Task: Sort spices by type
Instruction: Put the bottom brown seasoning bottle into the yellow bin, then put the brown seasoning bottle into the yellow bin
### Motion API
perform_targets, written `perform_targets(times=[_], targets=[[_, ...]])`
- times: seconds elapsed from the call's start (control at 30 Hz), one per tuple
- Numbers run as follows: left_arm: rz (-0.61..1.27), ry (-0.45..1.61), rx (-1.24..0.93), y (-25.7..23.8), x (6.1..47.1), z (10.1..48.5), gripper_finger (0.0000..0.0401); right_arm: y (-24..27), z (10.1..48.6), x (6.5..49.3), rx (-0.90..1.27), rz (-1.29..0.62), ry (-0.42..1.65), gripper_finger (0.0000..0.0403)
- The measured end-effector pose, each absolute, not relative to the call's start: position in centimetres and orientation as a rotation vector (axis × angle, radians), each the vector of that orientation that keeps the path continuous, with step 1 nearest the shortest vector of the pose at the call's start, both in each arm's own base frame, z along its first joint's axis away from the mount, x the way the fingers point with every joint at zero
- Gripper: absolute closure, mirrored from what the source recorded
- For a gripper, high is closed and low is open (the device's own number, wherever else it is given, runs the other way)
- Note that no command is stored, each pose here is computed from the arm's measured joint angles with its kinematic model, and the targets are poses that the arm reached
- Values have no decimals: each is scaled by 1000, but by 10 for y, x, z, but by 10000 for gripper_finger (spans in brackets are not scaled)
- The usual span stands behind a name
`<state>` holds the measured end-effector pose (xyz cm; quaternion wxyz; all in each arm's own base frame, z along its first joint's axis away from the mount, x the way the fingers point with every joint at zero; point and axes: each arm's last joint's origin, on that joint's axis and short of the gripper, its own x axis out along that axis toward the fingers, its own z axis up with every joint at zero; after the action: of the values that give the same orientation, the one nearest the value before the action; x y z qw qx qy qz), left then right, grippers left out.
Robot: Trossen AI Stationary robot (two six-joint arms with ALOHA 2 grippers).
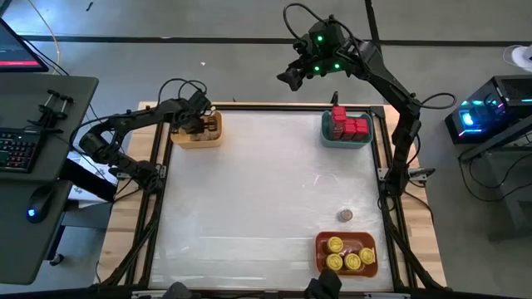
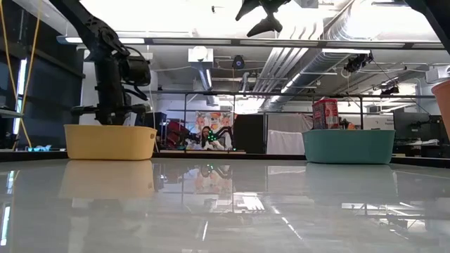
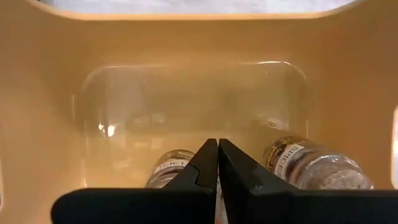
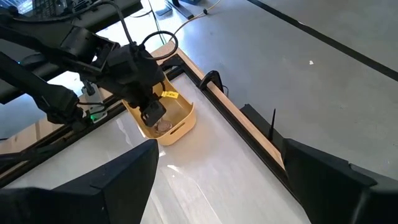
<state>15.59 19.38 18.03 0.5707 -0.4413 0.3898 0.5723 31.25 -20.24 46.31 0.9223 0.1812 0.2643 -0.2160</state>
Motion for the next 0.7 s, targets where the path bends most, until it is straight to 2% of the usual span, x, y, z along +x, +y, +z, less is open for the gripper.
perform_targets(times=[0.2,0.43,0.57,0.7], targets=[[1402,839,-994,193,151,192,401,-203,463,312,340,-436,548,66],[1404,606,-937,195,143,223,401,-211,472,300,322,-419,508,66],[1231,478,-748,178,156,253,401,-206,483,277,386,-346,499,66],[1005,361,-539,148,176,283,401,-189,471,264,458,-306,703,66]])
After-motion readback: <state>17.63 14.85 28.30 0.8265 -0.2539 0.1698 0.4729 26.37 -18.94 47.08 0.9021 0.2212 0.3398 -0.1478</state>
